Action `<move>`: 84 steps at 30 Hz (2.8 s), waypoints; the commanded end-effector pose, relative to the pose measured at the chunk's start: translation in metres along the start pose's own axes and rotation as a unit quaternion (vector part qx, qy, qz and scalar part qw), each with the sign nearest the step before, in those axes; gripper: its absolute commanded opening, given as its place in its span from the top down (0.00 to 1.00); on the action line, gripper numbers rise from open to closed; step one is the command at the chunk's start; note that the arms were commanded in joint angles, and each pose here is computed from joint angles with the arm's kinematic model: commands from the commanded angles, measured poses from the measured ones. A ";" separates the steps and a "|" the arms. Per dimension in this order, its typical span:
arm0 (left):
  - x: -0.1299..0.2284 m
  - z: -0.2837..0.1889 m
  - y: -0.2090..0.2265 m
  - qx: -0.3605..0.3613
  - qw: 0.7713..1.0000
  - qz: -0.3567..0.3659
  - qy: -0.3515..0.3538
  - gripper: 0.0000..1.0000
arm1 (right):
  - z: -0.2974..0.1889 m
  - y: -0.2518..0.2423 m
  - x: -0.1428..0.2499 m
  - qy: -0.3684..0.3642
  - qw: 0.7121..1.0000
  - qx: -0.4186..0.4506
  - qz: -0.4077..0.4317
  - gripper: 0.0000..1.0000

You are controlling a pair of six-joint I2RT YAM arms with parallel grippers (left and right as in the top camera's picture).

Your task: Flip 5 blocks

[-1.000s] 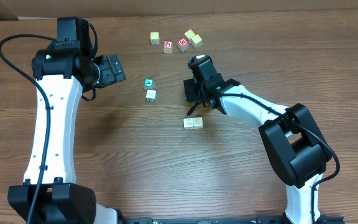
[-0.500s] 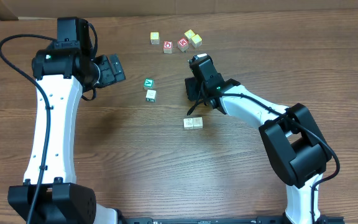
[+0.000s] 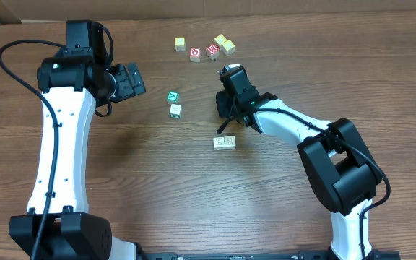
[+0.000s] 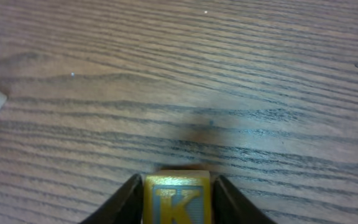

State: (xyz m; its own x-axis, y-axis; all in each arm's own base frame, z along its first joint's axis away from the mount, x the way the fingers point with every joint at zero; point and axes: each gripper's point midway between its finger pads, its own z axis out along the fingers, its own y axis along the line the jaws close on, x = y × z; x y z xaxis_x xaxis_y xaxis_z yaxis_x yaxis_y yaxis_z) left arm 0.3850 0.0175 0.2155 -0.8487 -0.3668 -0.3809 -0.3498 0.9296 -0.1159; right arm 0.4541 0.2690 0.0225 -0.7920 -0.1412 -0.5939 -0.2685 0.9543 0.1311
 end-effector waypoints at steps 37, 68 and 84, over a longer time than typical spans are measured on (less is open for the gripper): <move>-0.007 -0.004 -0.002 -0.001 1.000 -0.009 -0.012 0.00 | -0.090 0.134 0.073 0.046 0.999 0.003 -0.013 0.76; -0.007 -0.004 -0.002 -0.001 1.000 -0.009 -0.012 0.00 | -0.111 0.169 0.041 0.027 0.997 -0.073 -0.002 0.47; -0.007 -0.004 -0.002 -0.001 1.000 -0.009 -0.012 0.00 | -0.069 0.179 0.099 0.123 0.988 -0.092 -0.016 0.96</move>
State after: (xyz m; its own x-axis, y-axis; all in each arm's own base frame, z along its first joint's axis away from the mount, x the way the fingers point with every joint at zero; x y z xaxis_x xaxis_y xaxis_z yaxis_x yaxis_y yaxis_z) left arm 0.3850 0.0175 0.2155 -0.8487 -0.3668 -0.3809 -0.3498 0.9296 -0.1159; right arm 0.2925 0.4019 0.0616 -0.8755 -0.2322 -0.4239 -0.3676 0.8892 0.2722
